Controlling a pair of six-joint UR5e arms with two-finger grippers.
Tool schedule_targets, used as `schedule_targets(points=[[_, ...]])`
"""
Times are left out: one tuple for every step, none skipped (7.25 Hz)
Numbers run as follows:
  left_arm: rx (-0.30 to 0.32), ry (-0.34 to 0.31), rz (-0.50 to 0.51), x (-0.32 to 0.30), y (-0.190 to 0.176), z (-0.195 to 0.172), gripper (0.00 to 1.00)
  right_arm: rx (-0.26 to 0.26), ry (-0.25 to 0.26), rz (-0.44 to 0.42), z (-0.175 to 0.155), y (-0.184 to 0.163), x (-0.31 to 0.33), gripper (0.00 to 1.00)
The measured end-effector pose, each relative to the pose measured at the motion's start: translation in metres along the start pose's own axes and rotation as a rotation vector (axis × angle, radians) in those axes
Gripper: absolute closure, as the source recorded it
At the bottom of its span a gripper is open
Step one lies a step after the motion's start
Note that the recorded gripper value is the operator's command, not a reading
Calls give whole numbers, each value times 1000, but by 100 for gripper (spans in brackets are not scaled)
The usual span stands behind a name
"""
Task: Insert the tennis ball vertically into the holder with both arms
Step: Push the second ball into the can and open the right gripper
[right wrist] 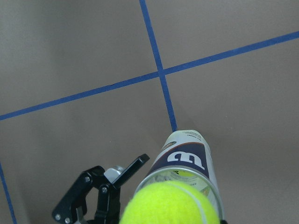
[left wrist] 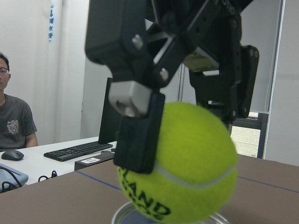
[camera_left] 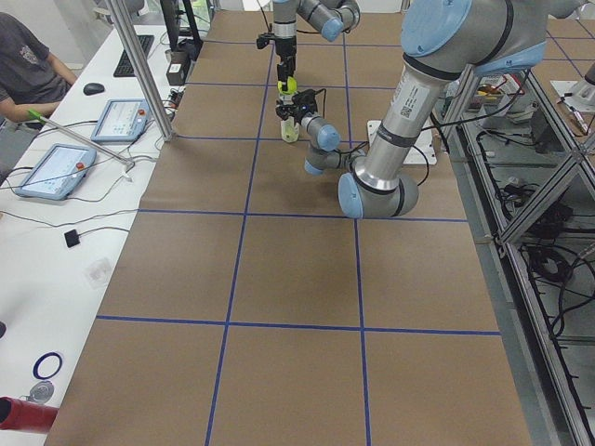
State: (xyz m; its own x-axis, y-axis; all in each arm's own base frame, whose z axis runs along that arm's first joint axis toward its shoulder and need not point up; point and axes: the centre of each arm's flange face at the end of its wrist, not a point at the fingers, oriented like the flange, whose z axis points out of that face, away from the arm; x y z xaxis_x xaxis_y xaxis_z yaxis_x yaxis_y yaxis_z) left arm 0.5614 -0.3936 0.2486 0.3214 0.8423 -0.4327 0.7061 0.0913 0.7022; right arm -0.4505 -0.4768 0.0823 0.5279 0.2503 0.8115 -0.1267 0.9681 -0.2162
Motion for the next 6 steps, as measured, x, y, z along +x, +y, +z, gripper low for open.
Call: schedule_targets(points=[[0,0,0,0,0,0,1,-1,3,0,2,-1,0,20],[-1,0,1,0,0,0,1,-1,4,0,2,-1,0,2],[-2,-1,2,0,1,0,1,-1,5,-1,3,-1,0,2],[-3,-1,2,-1,2,0,1,-2,6,-1,4,-1,0,2],[-4,-1,2,-1,2,0,1,-3,7,-1,5,0,0,2],[-4,-2,2,-1,2,0,1,-3,6,-2,5,1,-1,2]])
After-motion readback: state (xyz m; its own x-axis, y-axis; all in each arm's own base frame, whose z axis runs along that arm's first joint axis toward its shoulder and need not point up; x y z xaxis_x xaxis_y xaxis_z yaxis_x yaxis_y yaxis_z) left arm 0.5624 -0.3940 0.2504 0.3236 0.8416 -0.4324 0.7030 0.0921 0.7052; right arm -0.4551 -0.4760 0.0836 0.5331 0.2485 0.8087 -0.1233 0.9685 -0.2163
